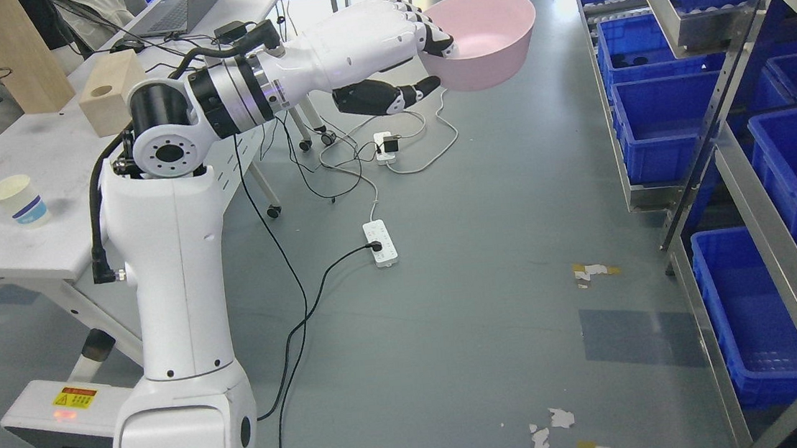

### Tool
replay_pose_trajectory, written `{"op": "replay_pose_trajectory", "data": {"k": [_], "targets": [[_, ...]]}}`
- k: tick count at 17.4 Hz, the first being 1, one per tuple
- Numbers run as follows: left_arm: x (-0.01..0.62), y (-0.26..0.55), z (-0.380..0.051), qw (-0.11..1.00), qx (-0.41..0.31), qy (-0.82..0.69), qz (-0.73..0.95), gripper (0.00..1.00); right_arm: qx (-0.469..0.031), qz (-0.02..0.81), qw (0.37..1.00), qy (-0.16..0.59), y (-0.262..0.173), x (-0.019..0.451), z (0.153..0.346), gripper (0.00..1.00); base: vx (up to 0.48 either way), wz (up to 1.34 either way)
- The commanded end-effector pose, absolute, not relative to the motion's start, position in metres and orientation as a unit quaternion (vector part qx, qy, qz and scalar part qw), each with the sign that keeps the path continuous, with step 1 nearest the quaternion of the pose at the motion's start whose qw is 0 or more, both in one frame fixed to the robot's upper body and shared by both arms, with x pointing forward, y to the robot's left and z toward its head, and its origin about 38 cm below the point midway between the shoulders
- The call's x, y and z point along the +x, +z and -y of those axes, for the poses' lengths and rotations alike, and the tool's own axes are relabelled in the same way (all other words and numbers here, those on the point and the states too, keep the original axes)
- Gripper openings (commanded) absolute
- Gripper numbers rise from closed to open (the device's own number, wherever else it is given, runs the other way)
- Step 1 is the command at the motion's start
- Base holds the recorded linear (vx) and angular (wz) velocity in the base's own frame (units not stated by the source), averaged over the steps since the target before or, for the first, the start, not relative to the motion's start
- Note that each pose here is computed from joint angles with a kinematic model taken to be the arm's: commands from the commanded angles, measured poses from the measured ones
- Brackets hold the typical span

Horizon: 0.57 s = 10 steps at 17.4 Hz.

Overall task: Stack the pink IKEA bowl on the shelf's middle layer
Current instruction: 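Hold the pink bowl raised in the left hand while driving to the rack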

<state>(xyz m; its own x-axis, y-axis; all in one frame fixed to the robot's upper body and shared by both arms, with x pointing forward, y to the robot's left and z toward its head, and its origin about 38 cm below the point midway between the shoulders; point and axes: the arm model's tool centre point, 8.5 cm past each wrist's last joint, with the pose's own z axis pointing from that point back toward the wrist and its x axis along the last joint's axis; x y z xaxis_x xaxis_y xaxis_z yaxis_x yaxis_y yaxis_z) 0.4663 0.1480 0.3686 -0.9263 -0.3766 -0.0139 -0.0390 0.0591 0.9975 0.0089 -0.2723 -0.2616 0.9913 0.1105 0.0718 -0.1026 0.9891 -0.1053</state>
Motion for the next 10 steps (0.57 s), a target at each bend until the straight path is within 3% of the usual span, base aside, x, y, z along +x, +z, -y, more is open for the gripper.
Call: {"op": "replay_pose_trajectory", "data": {"k": [1, 10], "targets": [[0.467, 0.368, -0.154, 0.128, 0.15, -0.674, 0.712, 0.02, -0.059, 0.045, 0.996, 0.054, -0.261, 0.013, 0.283, 1.0, 0.331, 0.11], [0.464, 0.351, -0.143, 0.128, 0.127, -0.685, 0.706, 0.03, -0.059, 0.045, 0.996, 0.054, -0.261, 0.013, 0.283, 1.0, 0.266, -0.11]]}}
